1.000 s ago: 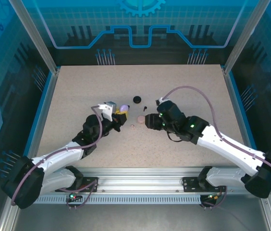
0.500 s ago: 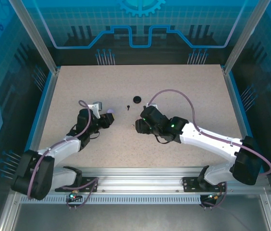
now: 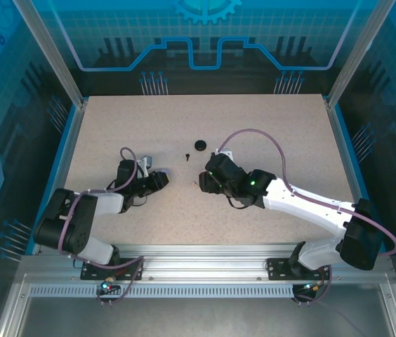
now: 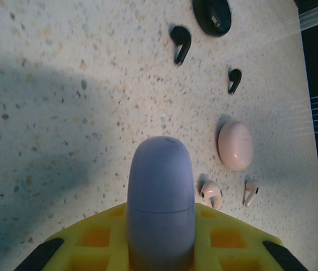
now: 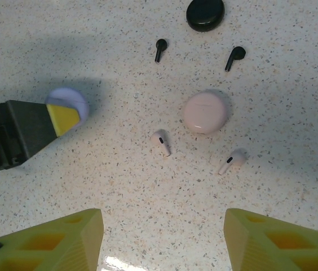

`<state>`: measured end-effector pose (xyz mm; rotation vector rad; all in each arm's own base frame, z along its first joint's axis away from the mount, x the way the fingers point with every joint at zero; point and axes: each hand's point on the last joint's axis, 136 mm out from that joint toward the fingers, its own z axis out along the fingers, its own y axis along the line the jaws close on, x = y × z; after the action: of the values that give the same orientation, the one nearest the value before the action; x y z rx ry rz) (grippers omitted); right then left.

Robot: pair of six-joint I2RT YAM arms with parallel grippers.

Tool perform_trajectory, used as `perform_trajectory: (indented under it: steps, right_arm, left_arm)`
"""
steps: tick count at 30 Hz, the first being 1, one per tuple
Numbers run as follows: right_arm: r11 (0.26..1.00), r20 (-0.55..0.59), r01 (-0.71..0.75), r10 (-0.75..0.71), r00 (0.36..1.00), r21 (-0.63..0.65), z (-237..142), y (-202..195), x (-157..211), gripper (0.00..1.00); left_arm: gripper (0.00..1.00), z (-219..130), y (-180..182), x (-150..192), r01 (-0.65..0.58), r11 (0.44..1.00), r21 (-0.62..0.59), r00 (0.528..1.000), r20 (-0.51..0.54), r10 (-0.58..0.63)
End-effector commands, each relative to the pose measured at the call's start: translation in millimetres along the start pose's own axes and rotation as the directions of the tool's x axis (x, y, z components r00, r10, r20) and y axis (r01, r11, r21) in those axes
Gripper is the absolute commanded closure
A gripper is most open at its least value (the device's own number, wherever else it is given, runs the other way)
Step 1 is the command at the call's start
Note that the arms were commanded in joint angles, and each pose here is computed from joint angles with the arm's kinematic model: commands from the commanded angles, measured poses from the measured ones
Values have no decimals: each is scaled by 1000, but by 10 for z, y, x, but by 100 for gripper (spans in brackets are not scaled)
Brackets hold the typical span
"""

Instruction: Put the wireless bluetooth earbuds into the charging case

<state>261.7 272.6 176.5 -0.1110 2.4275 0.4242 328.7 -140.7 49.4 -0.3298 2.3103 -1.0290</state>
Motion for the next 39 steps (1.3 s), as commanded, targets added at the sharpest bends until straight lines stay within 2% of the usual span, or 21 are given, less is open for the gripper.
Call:
perform_trajectory:
  steps: [1,7,21,29,34,39]
  right_arm:
    - [1000,21,-9,9,1000,16,-55,20,-70,41]
    - [1000,22,-5,5,1000,21,-52,16,-81,40]
    - [1000,29,0,0,1000,16,-79,12,-114,39]
    - [1000,37,9,-9,999,14,-133,21,-155,38]
    - [1000,33,18,-19,999,22,-122,11,-176,36]
    - [998,9,37,-37,999,48,-60,-32,-199,32]
  left_arm:
    - [100,46,-69,23,23,997,70,1000,-23,-22]
    - [100,135,84,99,60,997,38,997,-49,-58]
    - [71,107,221,50,63,997,-33,998,-30,-64]
    - [61,-33,289,-59,59,993,-100,998,-4,-60]
    - [59,-151,289,-161,73,989,-125,997,30,-69]
    - [58,-353,117,-345,40,989,-141,996,81,-28]
